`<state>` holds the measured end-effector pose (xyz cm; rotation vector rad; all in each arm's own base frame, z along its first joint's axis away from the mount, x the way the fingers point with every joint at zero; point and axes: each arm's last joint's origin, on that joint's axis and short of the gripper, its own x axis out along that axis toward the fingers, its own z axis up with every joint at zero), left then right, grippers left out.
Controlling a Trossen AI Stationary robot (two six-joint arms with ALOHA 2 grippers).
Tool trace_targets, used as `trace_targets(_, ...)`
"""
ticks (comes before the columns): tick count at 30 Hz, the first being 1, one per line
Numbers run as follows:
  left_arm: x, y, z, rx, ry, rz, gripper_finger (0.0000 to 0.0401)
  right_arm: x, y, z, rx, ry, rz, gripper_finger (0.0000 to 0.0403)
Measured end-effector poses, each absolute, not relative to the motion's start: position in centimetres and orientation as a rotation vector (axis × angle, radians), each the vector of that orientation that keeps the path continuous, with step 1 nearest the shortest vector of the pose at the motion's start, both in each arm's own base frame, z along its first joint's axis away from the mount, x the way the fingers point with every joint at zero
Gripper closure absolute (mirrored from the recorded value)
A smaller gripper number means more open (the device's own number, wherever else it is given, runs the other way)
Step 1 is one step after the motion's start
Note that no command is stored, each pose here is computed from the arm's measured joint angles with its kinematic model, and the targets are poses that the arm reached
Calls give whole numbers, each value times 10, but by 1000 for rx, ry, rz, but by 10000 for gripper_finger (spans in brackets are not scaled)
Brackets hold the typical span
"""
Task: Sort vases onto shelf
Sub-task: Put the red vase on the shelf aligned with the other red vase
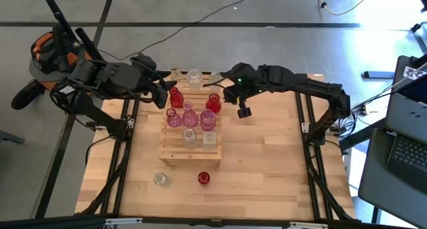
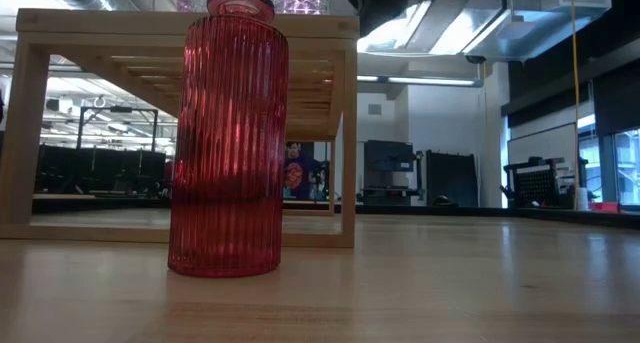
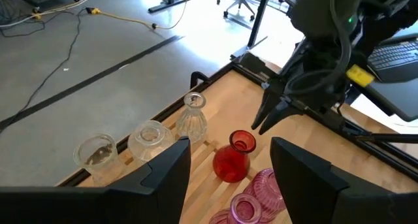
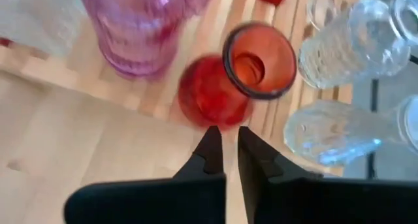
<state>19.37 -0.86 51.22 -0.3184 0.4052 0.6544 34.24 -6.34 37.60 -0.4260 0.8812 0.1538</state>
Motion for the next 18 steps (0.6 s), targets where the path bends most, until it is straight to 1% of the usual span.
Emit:
trace_targets(3,194,-9,512,-319,405,654,197,342,-64,375,-436,897,134,401)
trace_targets(18,194,-9,512,-319,405,654,197,361,-62,360,-459,890,169,403)
